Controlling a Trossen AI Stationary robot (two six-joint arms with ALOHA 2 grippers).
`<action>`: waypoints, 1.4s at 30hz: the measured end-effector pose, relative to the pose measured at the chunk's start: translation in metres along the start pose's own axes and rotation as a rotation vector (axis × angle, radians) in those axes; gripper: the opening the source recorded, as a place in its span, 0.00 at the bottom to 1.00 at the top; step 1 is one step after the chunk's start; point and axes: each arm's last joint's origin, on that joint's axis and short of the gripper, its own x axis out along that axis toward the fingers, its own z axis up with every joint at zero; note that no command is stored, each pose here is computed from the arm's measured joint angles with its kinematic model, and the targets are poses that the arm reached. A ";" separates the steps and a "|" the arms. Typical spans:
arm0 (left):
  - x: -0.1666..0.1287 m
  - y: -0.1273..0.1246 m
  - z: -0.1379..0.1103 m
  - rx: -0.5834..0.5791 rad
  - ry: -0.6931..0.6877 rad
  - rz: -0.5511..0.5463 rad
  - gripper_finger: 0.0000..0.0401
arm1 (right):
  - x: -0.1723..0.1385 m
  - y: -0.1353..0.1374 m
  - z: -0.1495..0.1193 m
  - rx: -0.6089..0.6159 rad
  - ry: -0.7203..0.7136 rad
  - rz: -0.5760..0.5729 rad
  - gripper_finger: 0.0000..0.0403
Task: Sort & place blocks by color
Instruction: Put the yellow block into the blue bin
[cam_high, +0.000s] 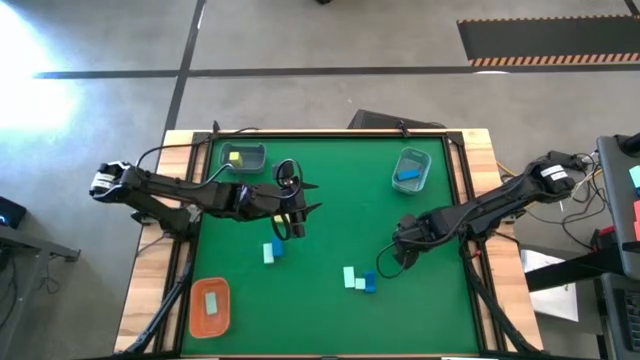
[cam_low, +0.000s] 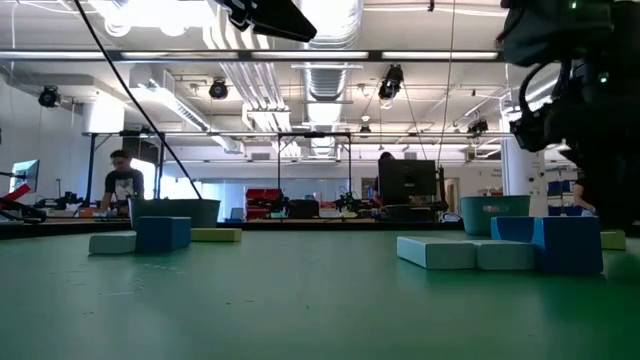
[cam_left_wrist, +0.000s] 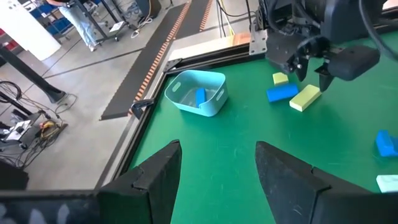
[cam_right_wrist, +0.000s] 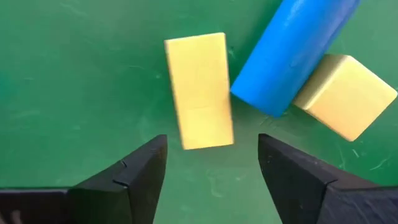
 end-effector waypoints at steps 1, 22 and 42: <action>0.000 0.000 0.000 0.000 0.000 0.000 0.47 | 0.002 0.001 0.000 -0.001 0.005 -0.012 0.60; 0.000 0.000 0.000 -0.002 0.000 0.000 0.47 | 0.023 0.014 0.007 0.010 -0.013 -0.024 0.33; 0.002 -0.006 -0.001 -0.182 -0.058 -0.160 0.47 | -0.041 0.025 0.014 -0.314 -0.430 0.395 0.29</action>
